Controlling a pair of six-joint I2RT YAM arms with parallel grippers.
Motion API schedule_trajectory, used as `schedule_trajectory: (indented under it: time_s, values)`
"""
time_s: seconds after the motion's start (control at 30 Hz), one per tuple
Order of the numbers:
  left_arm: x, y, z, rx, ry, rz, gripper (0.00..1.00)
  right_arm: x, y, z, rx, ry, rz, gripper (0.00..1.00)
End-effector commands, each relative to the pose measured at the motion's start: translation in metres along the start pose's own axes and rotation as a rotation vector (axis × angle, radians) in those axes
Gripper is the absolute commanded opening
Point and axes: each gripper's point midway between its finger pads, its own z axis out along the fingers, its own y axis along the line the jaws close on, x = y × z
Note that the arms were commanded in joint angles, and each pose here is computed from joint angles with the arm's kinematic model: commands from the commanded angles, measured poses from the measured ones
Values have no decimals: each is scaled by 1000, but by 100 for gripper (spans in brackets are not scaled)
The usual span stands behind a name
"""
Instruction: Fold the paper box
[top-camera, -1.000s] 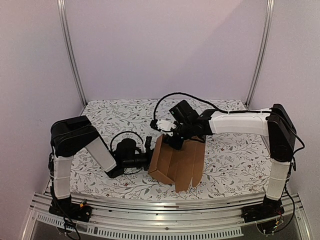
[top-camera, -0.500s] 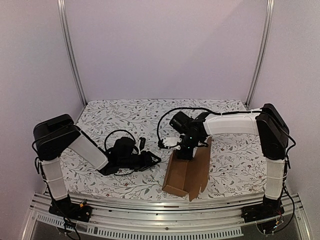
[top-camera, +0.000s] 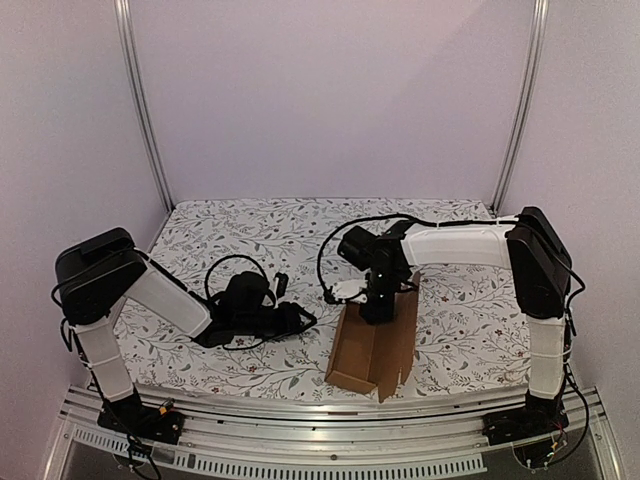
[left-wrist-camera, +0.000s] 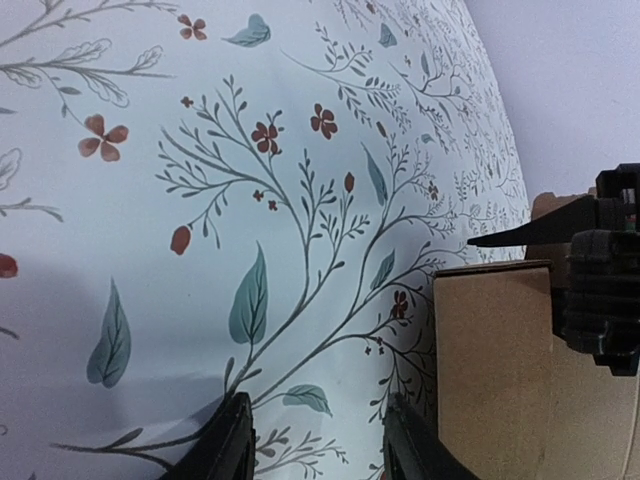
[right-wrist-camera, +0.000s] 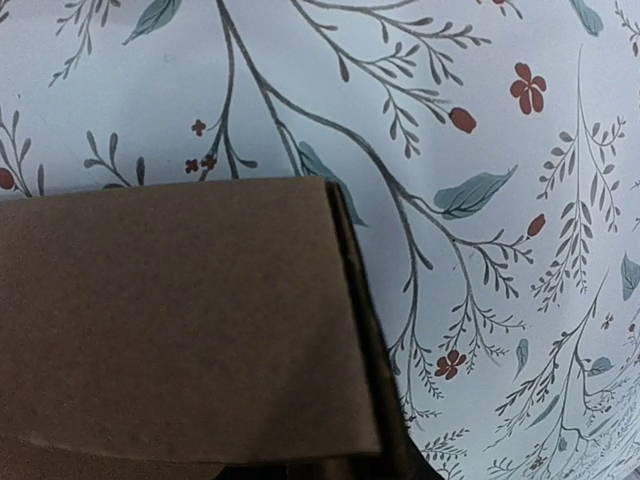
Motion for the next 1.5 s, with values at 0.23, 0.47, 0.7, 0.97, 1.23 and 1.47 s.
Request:
schedule_trajectory:
  time_s: [0.23,0.47,0.7,0.97,1.23,1.47]
  values:
    - [17,26,-1,-58,35,-16,44,-27,-10,8,-14,-56,63,26]
    - [20,31,-5,-67,30,-18,44,-26,-13,16,-3,-24,74,22]
    - [20,31,-3,-56,29,-18,45,-11,-13,12,12,48,65,22]
    - [21,32,-5,-54,27,-18,44,-1,-21,1,54,109,75,26]
    - [22,33,-6,-49,22,-19,44,11,-19,5,50,181,104,24]
    - [23,35,-7,-47,24,-20,44,24,-19,18,58,261,124,18]
